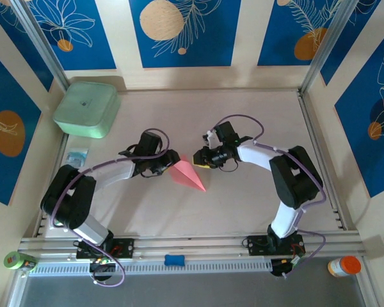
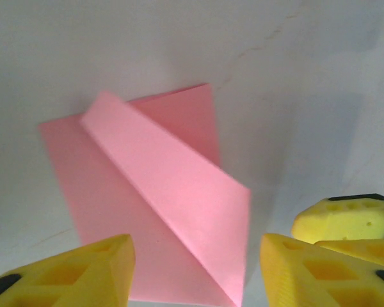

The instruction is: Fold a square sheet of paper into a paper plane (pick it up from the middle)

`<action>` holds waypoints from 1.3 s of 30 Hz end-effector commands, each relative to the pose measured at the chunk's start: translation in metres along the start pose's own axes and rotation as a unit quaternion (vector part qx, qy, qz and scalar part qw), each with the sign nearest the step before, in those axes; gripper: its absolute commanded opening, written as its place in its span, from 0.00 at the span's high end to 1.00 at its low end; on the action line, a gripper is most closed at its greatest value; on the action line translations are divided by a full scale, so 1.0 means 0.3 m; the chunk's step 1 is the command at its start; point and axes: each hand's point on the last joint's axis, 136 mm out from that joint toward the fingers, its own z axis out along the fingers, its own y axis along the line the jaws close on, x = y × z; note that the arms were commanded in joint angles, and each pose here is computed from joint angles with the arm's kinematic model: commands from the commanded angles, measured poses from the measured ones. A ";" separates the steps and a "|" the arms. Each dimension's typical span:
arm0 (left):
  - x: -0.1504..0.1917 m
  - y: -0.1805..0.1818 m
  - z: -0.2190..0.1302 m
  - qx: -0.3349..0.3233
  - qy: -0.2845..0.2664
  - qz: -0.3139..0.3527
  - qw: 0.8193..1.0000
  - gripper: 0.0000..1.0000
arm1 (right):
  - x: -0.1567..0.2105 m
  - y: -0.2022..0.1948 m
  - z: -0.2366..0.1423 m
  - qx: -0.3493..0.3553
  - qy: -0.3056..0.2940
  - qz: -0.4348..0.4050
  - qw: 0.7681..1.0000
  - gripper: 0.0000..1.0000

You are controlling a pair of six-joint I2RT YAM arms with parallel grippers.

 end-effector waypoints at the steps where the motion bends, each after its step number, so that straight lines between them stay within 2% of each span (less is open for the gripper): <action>1: -0.027 0.008 -0.023 0.011 -0.023 -0.032 0.999 0.43 | 0.030 0.017 0.041 -0.015 0.042 -0.007 0.999 0.63; 10: -0.031 0.024 -0.018 0.019 -0.021 -0.042 0.999 0.40 | 0.019 0.025 0.116 -0.046 0.075 -0.015 0.996 0.73; 14: -0.033 0.029 -0.023 0.019 -0.021 -0.043 0.999 0.39 | 0.016 0.041 0.121 -0.062 0.077 -0.021 0.995 0.85; 18: -0.044 0.013 -0.041 0.037 -0.026 -0.043 0.998 0.39 | -0.014 0.076 0.085 -0.080 0.051 -0.029 0.995 0.96; 23: -0.053 -0.085 -0.069 0.109 -0.023 -0.020 0.994 0.38 | -0.070 0.147 -0.015 -0.125 0.004 -0.022 0.992 0.99; 28: -0.046 -0.225 -0.092 0.212 -0.010 0.014 0.977 0.34 | -0.106 0.215 -0.108 -0.151 -0.026 -0.003 0.988 1.00; 34: -0.027 -0.331 -0.110 0.294 -0.007 0.041 0.955 0.29 | -0.111 0.270 -0.170 -0.180 -0.037 0.022 0.983 1.00; 39: -0.007 -0.387 -0.114 0.332 0.003 0.060 0.941 0.30 | -0.108 0.294 -0.195 -0.197 -0.035 0.035 0.979 1.00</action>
